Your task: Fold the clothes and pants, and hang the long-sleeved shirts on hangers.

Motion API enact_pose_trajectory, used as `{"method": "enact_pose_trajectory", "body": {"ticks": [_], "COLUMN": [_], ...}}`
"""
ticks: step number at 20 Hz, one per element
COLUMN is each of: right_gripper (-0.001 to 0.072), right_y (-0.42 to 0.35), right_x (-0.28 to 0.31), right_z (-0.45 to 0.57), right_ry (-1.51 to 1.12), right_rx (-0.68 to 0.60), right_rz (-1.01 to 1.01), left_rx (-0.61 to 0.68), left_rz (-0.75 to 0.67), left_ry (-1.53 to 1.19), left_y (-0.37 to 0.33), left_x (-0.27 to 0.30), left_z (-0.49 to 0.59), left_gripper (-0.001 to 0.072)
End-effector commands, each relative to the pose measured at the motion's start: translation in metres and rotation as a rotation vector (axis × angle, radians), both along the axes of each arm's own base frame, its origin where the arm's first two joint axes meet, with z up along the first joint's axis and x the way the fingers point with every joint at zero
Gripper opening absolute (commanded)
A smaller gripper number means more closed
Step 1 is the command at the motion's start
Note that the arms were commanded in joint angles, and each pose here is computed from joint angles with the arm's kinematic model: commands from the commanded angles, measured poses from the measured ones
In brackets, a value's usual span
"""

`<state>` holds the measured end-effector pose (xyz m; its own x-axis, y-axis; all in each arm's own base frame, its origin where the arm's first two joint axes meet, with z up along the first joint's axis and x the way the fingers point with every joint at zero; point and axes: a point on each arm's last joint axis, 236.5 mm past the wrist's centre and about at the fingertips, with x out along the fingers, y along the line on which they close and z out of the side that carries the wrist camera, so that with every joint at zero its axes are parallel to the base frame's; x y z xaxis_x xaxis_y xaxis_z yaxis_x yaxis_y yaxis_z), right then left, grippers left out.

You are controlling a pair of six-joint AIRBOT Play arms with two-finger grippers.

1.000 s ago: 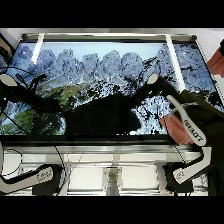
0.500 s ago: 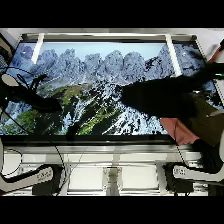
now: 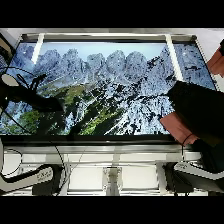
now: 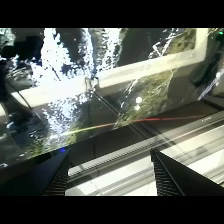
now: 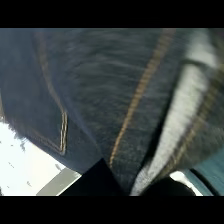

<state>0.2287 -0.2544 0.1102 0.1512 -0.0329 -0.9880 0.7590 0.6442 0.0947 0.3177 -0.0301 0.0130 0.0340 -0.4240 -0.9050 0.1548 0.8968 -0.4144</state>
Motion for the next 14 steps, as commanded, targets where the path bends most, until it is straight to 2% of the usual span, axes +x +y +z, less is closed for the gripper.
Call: {"method": "enact_pose_trajectory", "body": {"ticks": [1, 2, 7, 8, 9, 11, 12, 14], "right_gripper": [0.0327, 0.0442, 0.0455, 0.042, 0.0342, 0.0142, 0.0079, 0.0031], "right_y": [-0.015, -0.014, 0.006, 0.015, 0.026, 0.067, 0.097, 0.156], "right_x": [-0.034, -0.035, -0.03, -0.02, -0.005, 0.037, 0.056, 0.077], "right_z": [-0.006, -0.008, -0.007, -0.004, 0.002, 0.02, 0.032, 0.045], "right_ry": [0.059, 0.065, 0.08, 0.052, 0.005, -0.123, -0.179, -0.232], "right_rx": [0.013, 0.017, 0.068, 0.077, 0.084, 0.096, 0.091, 0.048], "right_rz": [-0.097, -0.096, -0.07, -0.043, -0.001, 0.161, 0.279, 0.484], "left_rx": [0.0, 0.001, 0.0, 0.0, 0.0, 0.0, 0.0, 0.0], "left_rz": [0.001, 0.001, 0.001, 0.001, 0.001, 0.001, 0.0, 0.001], "left_ry": [0.001, 0.001, 0.002, 0.002, 0.002, 0.002, 0.002, 0.002], "left_y": [0.0, 0.0, 0.0, 0.0, 0.0, 0.0, 0.0, 0.0], "left_x": [0.0, 0.0, 0.0, 0.0, 0.0, 0.0, 0.0, 0.0], "left_z": [0.0, 0.0, 0.0, 0.0, 0.0, 0.0, 0.0, 0.0], "left_gripper": [0.0581, 0.0581, 0.058, 0.058, 0.058, 0.058, 0.0581, 0.0581]}}
